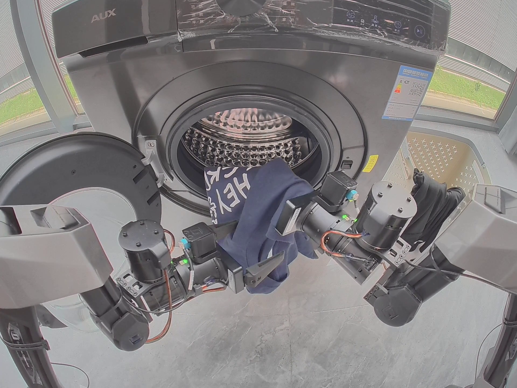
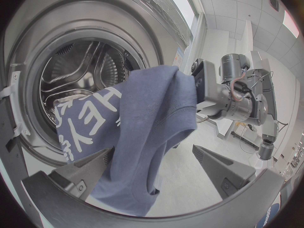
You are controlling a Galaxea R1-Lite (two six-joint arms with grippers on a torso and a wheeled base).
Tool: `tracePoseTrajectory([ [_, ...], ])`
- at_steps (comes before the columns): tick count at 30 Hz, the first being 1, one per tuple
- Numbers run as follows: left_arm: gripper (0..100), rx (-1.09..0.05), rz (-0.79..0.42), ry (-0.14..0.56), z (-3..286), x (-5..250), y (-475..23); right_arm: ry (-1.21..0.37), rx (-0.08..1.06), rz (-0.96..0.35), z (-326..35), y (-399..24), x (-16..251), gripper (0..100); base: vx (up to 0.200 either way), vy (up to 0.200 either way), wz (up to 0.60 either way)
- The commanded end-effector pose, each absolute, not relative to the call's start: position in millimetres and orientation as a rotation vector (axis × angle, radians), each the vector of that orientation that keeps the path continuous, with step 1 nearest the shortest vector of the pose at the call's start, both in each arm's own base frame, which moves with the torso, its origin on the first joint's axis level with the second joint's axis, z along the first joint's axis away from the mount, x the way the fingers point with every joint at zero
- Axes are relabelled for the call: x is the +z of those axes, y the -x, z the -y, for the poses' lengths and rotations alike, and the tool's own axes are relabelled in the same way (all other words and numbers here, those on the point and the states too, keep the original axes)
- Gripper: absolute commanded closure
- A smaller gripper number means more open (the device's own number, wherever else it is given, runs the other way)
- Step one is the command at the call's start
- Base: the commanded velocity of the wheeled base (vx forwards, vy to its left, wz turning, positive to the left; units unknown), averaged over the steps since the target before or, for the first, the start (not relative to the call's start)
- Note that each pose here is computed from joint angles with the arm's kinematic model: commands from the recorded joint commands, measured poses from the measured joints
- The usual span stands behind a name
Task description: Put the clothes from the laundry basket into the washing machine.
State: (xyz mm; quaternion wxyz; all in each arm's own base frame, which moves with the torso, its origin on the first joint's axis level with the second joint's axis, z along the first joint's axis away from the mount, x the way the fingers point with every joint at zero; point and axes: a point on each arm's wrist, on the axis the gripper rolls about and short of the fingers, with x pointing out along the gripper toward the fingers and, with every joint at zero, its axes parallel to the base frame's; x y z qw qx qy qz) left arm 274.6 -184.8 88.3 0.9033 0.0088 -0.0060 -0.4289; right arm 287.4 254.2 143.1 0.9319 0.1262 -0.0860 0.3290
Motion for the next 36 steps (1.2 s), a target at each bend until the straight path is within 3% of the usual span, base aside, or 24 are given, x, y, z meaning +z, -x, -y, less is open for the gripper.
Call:
tracePoseTrajectory([
  [1, 0, -0.89, -0.002, -0.017, 195.4, 73.8, -288.5, -0.258, 0.684, 0.171, -258.2, -285.5, 141.1, 100, 0.0, 0.0, 0.0],
  [8, 0, -0.867, -0.025, -0.032, 200.8, 53.4, -303.7, -0.261, 0.704, 0.171, -264.1, -279.7, 142.4, 100, 0.0, 0.0, 0.0],
  [12, 0, -0.778, 0.006, -0.03, 202.5, 46.0, -327.5, -0.264, 0.713, 0.168, -268.2, -274.2, 143.0, 100, 0.0, 0.0, 0.0],
  [33, 0, -0.699, 0.064, -0.014, 211.1, 39.1, -355.8, -0.267, 0.739, 0.154, -271.9, -262.2, 143.7, 100, 0.0, 0.0, 0.0],
  [34, 100, -0.689, 0.064, -0.013, 211.0, 39.1, -355.9, -0.269, 0.739, 0.155, -271.7, -262.1, 144.3, 100, 0.0, 0.0, 0.0],
  [36, 100, -0.686, 0.068, -0.008, 211.0, 40.8, -356.1, -0.269, 0.731, 0.154, -270.8, -262.2, 144.1, 100, 0.0, 0.0, 0.0],
])
